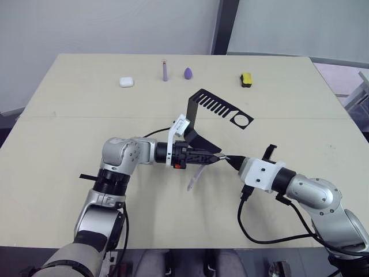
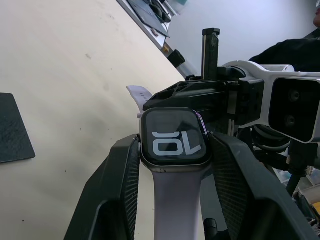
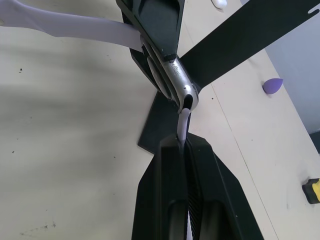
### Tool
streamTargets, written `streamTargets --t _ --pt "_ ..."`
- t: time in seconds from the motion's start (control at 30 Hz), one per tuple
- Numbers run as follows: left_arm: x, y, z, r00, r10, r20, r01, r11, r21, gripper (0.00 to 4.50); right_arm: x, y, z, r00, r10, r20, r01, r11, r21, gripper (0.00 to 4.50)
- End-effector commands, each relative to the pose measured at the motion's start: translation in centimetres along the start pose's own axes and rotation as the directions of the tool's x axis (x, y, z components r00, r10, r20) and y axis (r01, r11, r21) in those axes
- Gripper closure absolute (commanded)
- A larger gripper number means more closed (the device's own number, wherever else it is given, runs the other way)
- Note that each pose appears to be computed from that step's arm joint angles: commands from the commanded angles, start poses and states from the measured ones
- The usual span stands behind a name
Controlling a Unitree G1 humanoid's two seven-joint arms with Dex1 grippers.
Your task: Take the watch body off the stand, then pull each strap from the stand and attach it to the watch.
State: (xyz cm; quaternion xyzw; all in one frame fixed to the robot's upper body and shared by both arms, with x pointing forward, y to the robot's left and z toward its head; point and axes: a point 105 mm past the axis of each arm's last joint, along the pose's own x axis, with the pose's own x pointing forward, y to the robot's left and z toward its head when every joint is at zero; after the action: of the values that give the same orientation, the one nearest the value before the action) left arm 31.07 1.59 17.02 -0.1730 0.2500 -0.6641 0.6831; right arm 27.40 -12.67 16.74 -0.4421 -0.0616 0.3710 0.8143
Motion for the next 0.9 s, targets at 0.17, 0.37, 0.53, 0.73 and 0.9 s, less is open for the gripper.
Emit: streamTargets --t 0.17,0.37,0.53,0.73,0.9 --pt "0.9 -1.4 0.6 0.998 -0.070 -0.003 0.070 0.997 0.039 2.89 -0.2 -0.6 1.7 0.998 -0.012 0.063 0.015 0.999 -0.039 4.50" --pt "0.6 -0.8 0.3 0.999 -0.042 -0.005 0.042 0.998 0.040 2.89 -0.8 -1.1 2.4 0.997 -0.033 0.076 0.036 0.998 -0.046 4.50" --pt "0.6 -0.5 0.4 1.000 -0.029 -0.003 0.029 0.999 0.043 2.89 -1.2 -0.8 2.8 0.996 -0.024 0.084 0.028 0.998 -0.052 4.50" --pt "0.5 -0.5 0.5 1.000 -0.030 -0.003 0.030 0.998 0.058 2.89 -1.5 -1.2 3.2 0.995 -0.033 0.091 0.039 0.998 -0.058 3.87" --pt "-0.1 -0.6 0.7 1.000 -0.029 -0.009 0.029 0.995 0.091 2.89 -3.1 -1.1 3.1 0.998 -0.004 0.069 0.006 1.000 -0.028 1.65"
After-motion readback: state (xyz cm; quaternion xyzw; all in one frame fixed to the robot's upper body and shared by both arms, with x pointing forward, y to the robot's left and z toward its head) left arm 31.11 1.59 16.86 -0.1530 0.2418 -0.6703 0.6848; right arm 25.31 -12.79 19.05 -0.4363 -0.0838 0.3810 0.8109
